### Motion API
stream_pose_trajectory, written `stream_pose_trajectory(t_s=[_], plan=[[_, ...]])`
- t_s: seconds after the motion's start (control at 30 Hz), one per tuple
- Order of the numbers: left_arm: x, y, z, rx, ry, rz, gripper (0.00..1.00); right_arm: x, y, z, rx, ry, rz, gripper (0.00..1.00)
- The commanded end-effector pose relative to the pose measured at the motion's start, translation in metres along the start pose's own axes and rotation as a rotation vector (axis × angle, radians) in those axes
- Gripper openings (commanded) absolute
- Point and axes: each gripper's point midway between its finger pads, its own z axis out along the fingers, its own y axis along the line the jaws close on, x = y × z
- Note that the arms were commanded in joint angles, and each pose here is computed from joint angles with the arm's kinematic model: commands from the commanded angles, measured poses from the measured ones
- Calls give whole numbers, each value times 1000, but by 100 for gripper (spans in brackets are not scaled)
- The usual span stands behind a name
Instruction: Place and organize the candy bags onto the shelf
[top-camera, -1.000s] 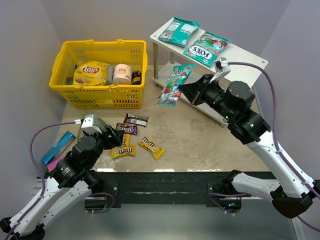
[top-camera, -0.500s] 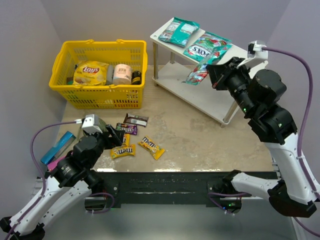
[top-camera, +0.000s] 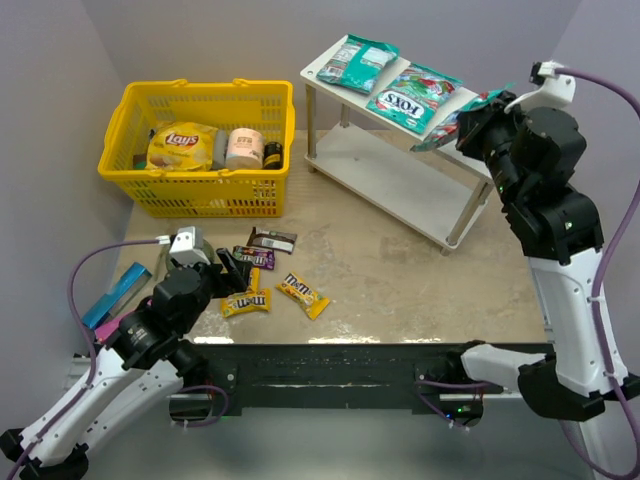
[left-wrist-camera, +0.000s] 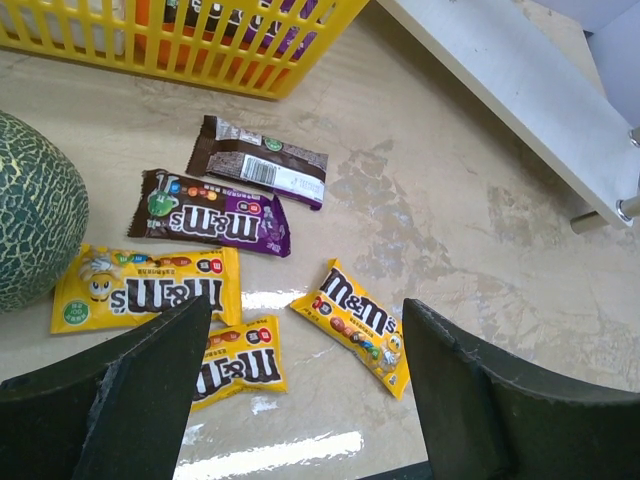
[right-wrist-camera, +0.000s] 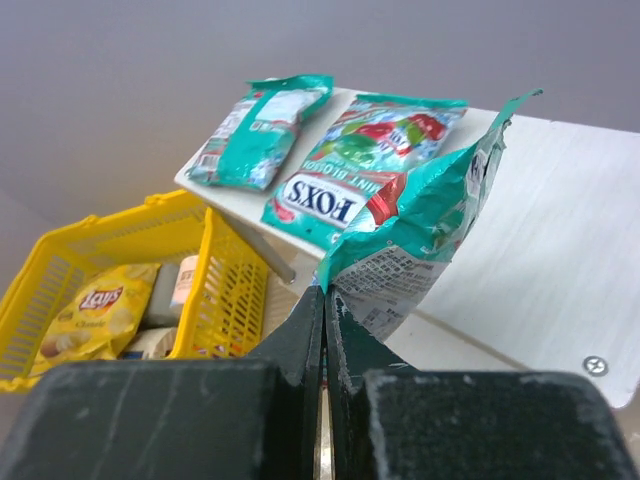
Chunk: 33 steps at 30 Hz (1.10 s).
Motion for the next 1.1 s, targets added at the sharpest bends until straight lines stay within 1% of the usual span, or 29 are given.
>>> stream_pose_trajectory(t_s=[0.0, 0.03, 0.07, 0.1, 0.13, 0.2, 0.27, 0.3, 0.33, 0.37, 0.4, 0.43, 0.5, 0.57, 0.63, 0.73, 0.9, 1.07], plan=[[-9, -6, -1, 21, -26, -13, 82, -50, 1, 2, -54, -90, 18, 0], [-9, -6, -1, 21, -26, -12, 83, -45, -1, 12, -51, -57, 5, 0], [-9, -6, -1, 21, -26, -12, 82, -48, -2, 15, -57, -51, 1, 0], [-9, -6, -1, 22, -25, -11, 83, -61, -3, 15, -77, -64, -4, 0], [-9, -6, -1, 20, -25, -9, 82, -55, -9, 24, -67, -29, -7, 0], [-8, -6, 0, 21, -22, -10, 82, -61, -27, 32, -63, -18, 2, 0], [-6, -6, 1, 20, -14, -4, 83, -48, -29, 40, -148, 56, 26, 0], [-6, -7, 1, 19, -11, -3, 83, -37, -48, 48, -126, 95, 64, 0], [-5, -7, 2, 20, -6, 3, 83, -31, -42, 47, -208, 128, 82, 0], [-4, -7, 3, 17, -3, 5, 83, -27, -45, 44, -229, 138, 98, 0], [-4, -7, 3, 18, -1, 8, 83, -13, -63, 48, -209, 173, 134, 0], [-4, -7, 4, 16, 4, 9, 83, -10, -63, 45, -246, 184, 143, 0], [-3, -8, 4, 18, 7, 12, 83, -3, -76, 39, -228, 195, 156, 0], [-2, -8, 5, 20, 10, 14, 83, 3, -79, 34, -239, 222, 158, 0], [-1, -9, 5, 22, 16, 19, 83, 11, -90, 35, -215, 253, 155, 0], [0, -9, 6, 24, 17, 17, 83, 15, -109, 36, -151, 263, 154, 0], [-1, -9, 5, 24, 11, 15, 83, 5, -132, 38, -49, 234, 133, 0], [-3, -9, 4, 25, 8, 14, 83, 13, -143, 48, -32, 255, 161, 6]])
